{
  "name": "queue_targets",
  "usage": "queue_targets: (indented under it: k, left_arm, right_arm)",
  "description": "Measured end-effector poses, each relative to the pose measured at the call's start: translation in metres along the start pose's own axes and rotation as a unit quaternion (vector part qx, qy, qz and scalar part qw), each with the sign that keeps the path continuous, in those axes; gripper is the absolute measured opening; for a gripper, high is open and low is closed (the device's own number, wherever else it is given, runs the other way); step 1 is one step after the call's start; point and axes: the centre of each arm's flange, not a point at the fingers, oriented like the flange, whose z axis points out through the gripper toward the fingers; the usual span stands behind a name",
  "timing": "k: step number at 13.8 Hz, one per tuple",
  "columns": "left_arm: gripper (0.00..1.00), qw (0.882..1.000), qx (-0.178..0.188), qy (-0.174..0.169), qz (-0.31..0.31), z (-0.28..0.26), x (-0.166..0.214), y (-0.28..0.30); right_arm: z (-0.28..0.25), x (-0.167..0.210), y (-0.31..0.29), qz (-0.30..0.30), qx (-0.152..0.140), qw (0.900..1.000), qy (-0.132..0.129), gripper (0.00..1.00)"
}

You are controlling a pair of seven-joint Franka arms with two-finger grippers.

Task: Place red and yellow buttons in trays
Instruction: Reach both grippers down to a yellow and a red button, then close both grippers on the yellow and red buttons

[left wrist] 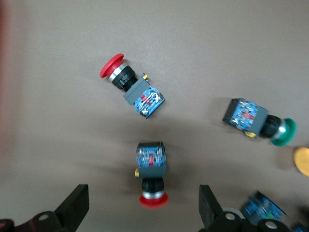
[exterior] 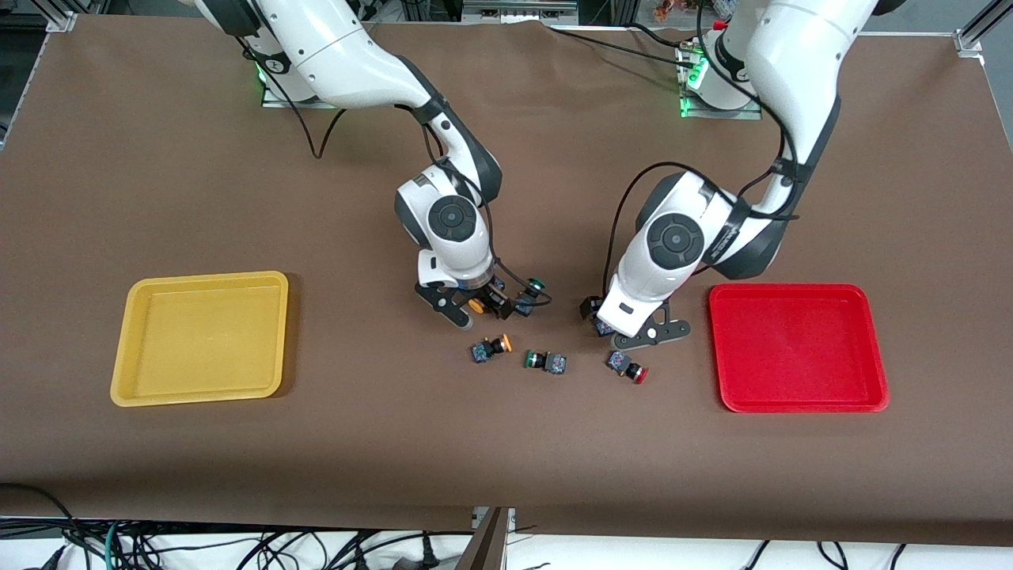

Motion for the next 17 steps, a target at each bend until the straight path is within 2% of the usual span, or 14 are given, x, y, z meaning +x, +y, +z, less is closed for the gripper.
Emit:
queue_targets:
  k: [3,6,8,11,12,14,17]
  left_arm:
    - [1.00,1.000,0.002,-0.003,-0.008,0.033,-0.002,0.001]
    - [1.00,1.000,0.006,-0.006,-0.007,0.057,-0.005,-0.001]
    - [1.00,1.000,0.014,-0.002,-0.009,0.071,-0.007,-0.001]
    - [1.00,1.000,0.018,0.003,-0.016,0.082,-0.010,0.002]
    - [0.93,1.000,0.018,0.003,-0.017,0.082,-0.011,0.002]
    - [0.68,1.000,0.017,0.004,-0.021,0.082,-0.011,0.003]
    - [0.41,0.999,0.016,0.005,-0.028,0.081,-0.010,0.003]
  right_arm:
    - [0.001,-0.010,-0.002,-0.005,0.000,1.000,-0.001,0.94]
    - [0.001,-0.010,-0.002,-0.006,0.000,1.000,0.000,0.59]
    - [0.001,-0.009,-0.002,-0.007,0.000,1.000,0.001,0.40]
    - [0.000,0.006,0.001,-0.025,-0.001,1.000,0.006,0.40]
    - [-0.002,0.023,0.004,-0.033,-0.003,0.999,0.009,0.40]
    - [-0.018,0.074,0.017,-0.063,-0.025,0.998,0.006,0.40]
    - [-0.070,0.175,0.059,-0.121,-0.063,0.991,-0.016,0.40]
